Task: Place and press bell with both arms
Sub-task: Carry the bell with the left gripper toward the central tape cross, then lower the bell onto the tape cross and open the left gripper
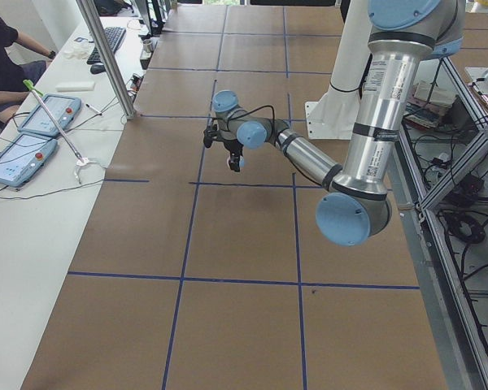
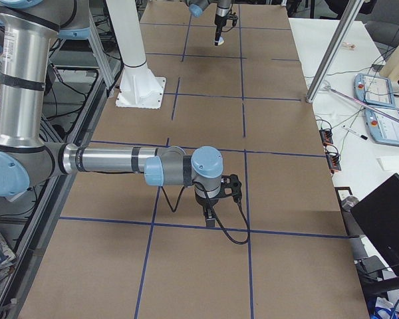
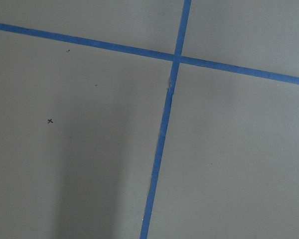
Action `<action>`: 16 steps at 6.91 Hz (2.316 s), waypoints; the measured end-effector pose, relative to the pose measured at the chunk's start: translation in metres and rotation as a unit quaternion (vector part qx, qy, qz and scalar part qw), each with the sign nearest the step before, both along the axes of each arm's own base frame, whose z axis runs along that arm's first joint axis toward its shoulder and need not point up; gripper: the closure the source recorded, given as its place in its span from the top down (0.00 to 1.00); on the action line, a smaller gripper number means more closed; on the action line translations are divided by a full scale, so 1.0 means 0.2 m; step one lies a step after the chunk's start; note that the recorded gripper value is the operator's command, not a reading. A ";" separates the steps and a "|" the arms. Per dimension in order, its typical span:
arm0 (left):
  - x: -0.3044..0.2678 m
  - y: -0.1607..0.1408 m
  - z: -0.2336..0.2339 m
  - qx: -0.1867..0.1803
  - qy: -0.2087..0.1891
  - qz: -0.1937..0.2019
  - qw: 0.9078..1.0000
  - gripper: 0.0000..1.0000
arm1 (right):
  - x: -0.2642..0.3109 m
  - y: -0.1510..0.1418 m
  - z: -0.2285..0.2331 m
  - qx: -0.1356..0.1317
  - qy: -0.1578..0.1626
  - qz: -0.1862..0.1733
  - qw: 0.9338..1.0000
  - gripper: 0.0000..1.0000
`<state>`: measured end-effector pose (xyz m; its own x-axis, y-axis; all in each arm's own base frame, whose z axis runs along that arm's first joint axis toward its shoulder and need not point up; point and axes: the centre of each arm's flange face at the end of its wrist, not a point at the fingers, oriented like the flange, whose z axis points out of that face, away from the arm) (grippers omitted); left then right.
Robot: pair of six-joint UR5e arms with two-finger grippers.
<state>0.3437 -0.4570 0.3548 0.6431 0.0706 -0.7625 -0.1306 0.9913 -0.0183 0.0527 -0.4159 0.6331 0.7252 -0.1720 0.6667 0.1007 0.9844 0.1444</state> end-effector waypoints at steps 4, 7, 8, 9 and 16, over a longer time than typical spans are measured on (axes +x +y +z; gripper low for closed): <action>0.75 -0.12 -0.69 -0.068 -0.028 -0.056 0.996 0.07 | -0.01 0.00 0.00 0.000 0.000 -0.002 1.000 1.00; 1.26 -0.41 -0.94 -0.085 -0.034 -0.095 0.991 0.07 | -0.01 0.00 0.00 -0.002 0.000 0.000 1.000 1.00; 1.38 -0.49 -0.97 -0.086 -0.032 -0.107 0.990 0.07 | -0.01 0.00 0.00 -0.002 0.000 0.001 1.000 1.00; 1.45 -0.53 -0.96 -0.084 -0.030 -0.114 0.989 0.07 | -0.01 0.00 0.00 -0.002 0.000 0.000 1.000 1.00; 1.52 -0.52 -0.94 -0.082 -0.031 -0.114 0.990 1.00 | -0.02 -0.01 0.00 -0.002 0.002 -0.003 1.000 1.00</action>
<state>0.6480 -0.5604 0.1659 0.6747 -0.2030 -0.7097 0.1032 0.9780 -0.1815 0.0479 -0.4171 0.6339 0.7269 -0.1733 0.6645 0.1066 0.9844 0.1401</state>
